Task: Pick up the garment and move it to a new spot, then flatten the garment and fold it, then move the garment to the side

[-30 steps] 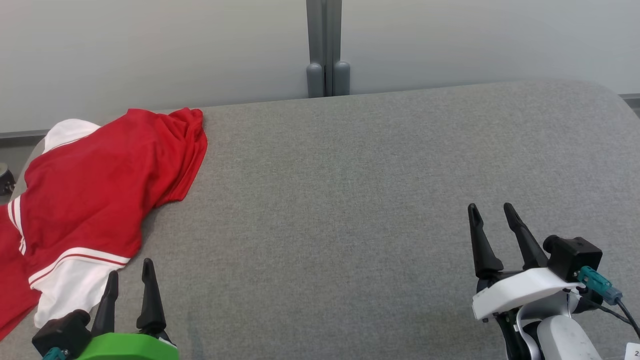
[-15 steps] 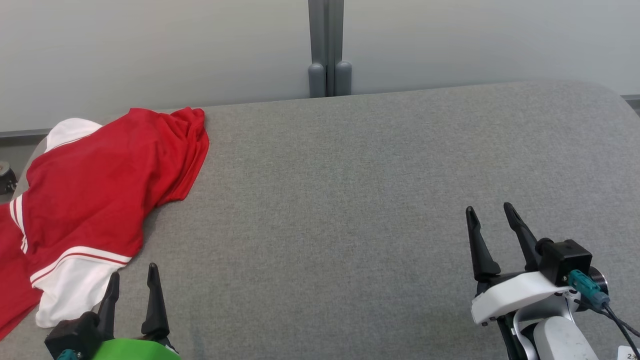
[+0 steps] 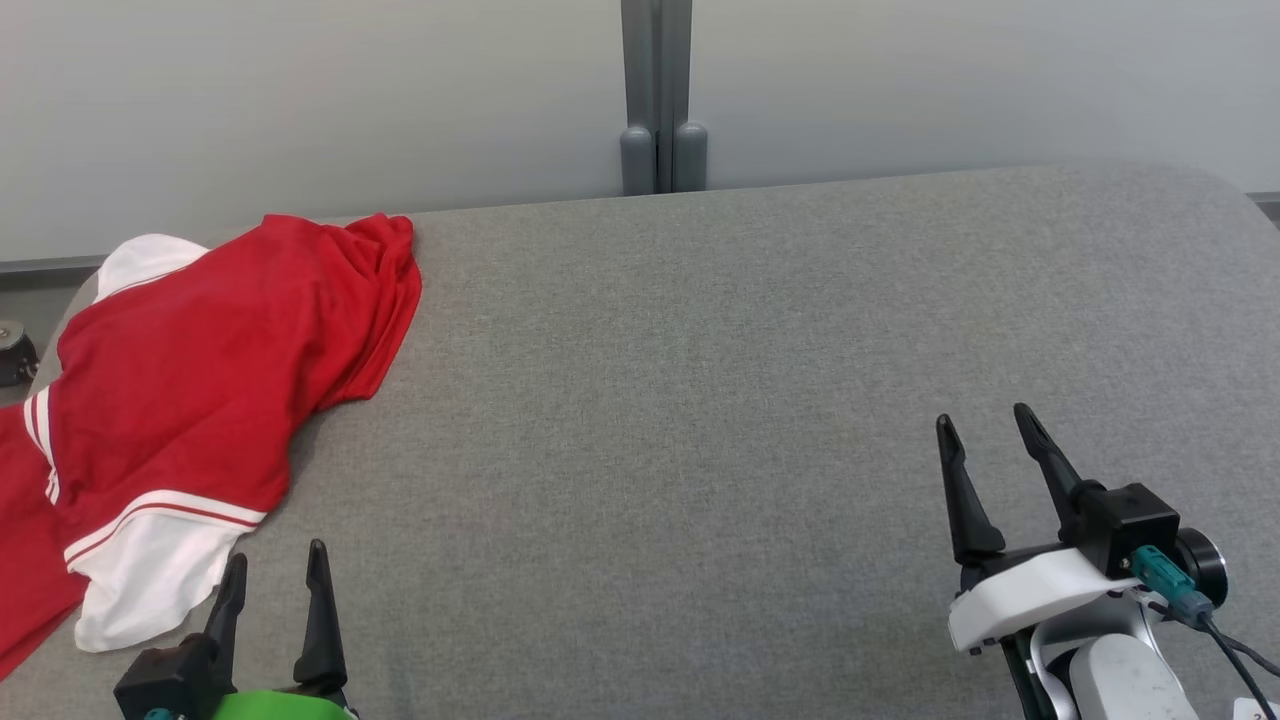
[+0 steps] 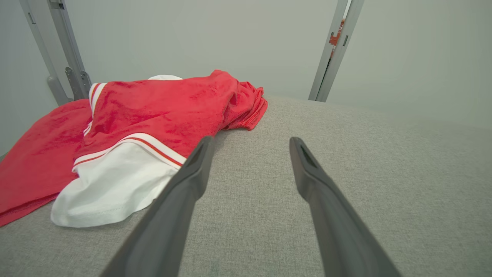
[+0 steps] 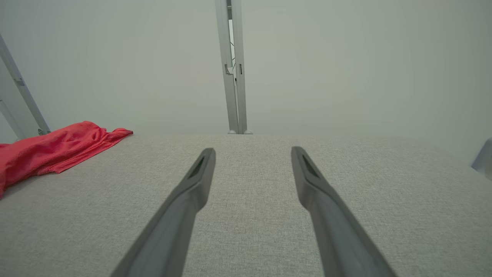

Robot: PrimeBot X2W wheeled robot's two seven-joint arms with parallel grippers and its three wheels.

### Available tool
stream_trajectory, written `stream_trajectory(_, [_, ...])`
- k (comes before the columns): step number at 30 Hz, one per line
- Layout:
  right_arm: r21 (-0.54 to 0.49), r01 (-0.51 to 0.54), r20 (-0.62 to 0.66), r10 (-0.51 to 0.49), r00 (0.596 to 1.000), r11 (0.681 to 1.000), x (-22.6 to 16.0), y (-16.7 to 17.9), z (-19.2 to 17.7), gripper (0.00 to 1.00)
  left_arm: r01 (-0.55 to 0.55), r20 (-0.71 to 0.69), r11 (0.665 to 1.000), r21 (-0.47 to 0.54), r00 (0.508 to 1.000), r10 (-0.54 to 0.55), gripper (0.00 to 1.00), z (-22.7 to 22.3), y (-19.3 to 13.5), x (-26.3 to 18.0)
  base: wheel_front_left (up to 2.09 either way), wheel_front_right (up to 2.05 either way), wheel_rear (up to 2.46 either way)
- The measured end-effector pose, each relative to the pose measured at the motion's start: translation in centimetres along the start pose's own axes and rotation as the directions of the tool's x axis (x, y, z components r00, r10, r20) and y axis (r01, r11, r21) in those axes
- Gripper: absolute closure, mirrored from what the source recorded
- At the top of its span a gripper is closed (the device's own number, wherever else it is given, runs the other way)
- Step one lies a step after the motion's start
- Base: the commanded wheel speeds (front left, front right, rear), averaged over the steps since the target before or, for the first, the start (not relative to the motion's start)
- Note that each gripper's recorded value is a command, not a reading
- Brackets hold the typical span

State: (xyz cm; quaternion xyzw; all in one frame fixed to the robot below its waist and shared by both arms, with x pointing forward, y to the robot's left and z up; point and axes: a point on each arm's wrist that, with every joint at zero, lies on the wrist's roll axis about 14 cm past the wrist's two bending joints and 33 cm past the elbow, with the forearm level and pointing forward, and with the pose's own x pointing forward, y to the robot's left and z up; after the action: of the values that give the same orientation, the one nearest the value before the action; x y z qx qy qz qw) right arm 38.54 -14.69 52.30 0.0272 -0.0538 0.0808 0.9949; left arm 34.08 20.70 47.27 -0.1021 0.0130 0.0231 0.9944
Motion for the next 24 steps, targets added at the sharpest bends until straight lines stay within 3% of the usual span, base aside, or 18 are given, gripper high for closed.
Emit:
stream_trajectory(17, [-0.062,-0.002,-0.012,0.001,1.0,0.998,-0.3,-0.3,-0.8,0.0,0.05,-0.02,0.998,0.028,0.999,-0.049,0.0,-1.0,-1.0,-0.4,0.0,0.0,0.0])
stream_trajectory(24, [-0.044,0.01,-0.022,-0.011,1.0,0.999,-0.4,-0.6,-1.1,0.0,0.047,-0.022,0.999,0.01,0.999,-0.046,0.0,-1.1,-1.0,-0.4,0.0,0.0,0.0])
